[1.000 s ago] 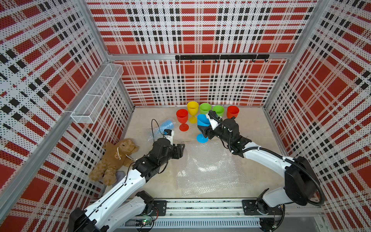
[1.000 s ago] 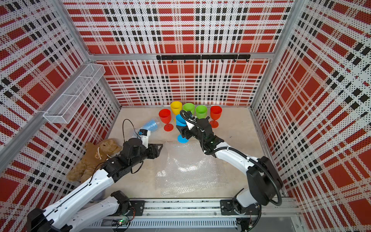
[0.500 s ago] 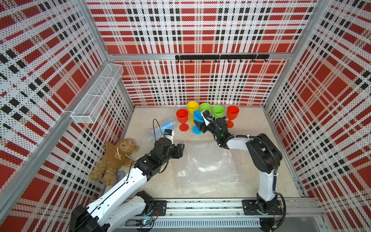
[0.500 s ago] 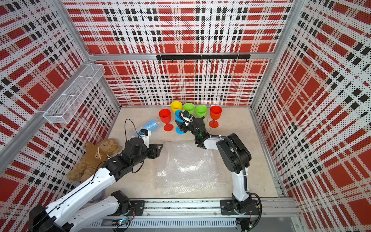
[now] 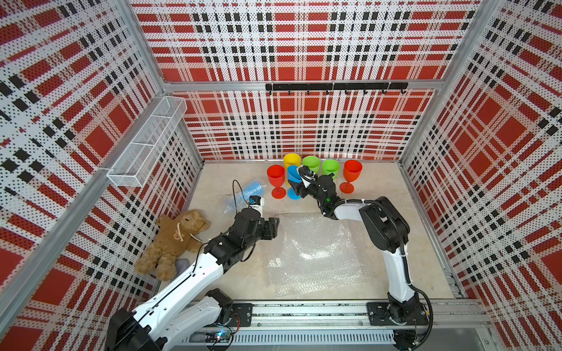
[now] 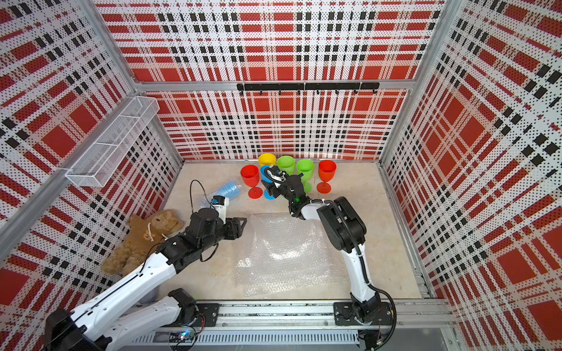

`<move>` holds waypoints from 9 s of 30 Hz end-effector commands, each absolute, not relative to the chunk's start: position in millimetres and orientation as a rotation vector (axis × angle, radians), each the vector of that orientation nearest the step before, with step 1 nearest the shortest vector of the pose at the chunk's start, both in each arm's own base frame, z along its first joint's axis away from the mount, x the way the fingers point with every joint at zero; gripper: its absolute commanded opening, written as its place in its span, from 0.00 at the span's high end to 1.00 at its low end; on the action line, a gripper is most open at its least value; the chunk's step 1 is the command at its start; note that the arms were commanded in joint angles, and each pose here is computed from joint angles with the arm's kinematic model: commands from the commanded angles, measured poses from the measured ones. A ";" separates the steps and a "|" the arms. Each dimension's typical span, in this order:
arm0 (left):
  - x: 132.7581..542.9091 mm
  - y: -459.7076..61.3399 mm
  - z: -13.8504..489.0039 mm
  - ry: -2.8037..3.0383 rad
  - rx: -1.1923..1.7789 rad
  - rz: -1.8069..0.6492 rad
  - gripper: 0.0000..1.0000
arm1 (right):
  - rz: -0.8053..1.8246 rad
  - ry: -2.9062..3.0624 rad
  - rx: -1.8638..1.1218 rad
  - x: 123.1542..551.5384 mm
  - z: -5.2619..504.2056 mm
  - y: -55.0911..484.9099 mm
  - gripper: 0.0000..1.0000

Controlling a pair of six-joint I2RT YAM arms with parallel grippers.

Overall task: Unpack wine glasses from bubble wrap
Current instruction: Place the wine glass at the center of the board, then adjust the bubble wrap at the center of the board, then pick up the bubble wrap from the center of the board, then place the bubble wrap at the center of the board.

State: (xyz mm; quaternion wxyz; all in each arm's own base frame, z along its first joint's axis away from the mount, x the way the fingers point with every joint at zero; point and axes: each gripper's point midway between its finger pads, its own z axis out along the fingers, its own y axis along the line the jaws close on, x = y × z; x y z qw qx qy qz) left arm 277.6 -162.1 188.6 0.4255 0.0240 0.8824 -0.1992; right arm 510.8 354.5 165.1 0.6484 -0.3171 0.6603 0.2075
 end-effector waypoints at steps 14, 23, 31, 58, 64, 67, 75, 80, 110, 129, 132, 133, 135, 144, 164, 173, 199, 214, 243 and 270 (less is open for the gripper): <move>281.4 -158.5 183.1 2.216 0.037 -0.494 0.34 | 0.456 1.534 -0.760 522.4 147.1 362.7 0.30; 282.5 -156.5 183.2 2.216 0.031 -0.492 0.34 | 0.474 1.526 -0.745 520.4 153.2 362.3 0.01; 283.5 -155.1 183.1 2.215 0.027 -0.485 0.35 | 0.452 1.433 -0.714 514.5 203.4 354.6 0.00; 392.6 -6.6 175.0 2.161 -1.075 -0.383 0.02 | 0.900 1.727 -0.062 346.7 363.8 176.9 0.00; 436.8 -8.7 145.4 2.278 -1.079 -0.338 0.02 | 0.786 1.960 -0.013 336.6 316.6 162.6 0.00; 460.6 6.8 161.1 2.257 -0.911 -0.173 0.02 | 0.799 1.954 -0.029 326.0 306.5 161.7 0.00; 519.2 14.2 165.8 2.161 -0.712 -0.416 0.01 | 0.953 1.920 -0.104 310.2 303.1 180.6 0.00; 543.5 -6.4 126.5 2.286 -0.578 -0.562 0.01 | 0.963 1.909 -0.135 303.4 306.3 182.1 0.00; 433.2 -83.3 107.3 2.533 -0.192 0.031 0.04 | 0.952 1.966 -0.292 292.6 284.2 205.0 0.00; 478.5 -79.0 150.4 2.170 0.448 -0.055 0.00 | 0.957 1.933 -0.329 290.2 294.0 209.2 0.00; 478.0 -73.9 134.0 2.189 0.474 -0.131 0.04 | 0.962 1.929 -0.333 288.8 297.6 209.5 0.00; 477.8 -74.1 130.4 2.192 0.478 -0.156 0.04 | 0.964 1.928 -0.334 288.9 298.2 209.6 0.00; 478.3 -78.4 122.9 2.201 0.485 -0.219 0.04 | 0.958 1.928 -0.334 289.0 298.7 209.1 0.00; 482.4 -77.7 65.3 2.341 0.433 -0.254 0.06 | 0.957 1.934 -0.341 290.6 298.1 210.6 0.00; 466.1 -38.5 58.1 2.490 0.189 0.134 0.25 | 0.947 1.905 -0.291 297.8 307.6 207.5 0.00; 440.8 -30.0 24.1 2.604 0.113 0.114 0.06 | 0.970 1.904 -0.288 293.1 305.2 208.1 0.00; 378.7 -75.8 293.2 1.966 -0.269 -0.441 0.35 | 0.894 1.971 -0.168 289.9 295.5 208.0 0.00; 212.5 -294.5 309.9 1.636 0.363 -1.582 0.35 | 1.415 1.729 -0.449 213.1 306.8 244.6 0.11; 194.3 -333.9 267.6 1.733 0.356 -1.816 0.41 | 1.476 1.639 -0.702 173.7 277.3 257.9 0.57; 229.5 -277.5 170.5 2.264 0.279 -1.151 0.10 | 1.147 2.272 -0.488 195.1 226.2 240.4 1.00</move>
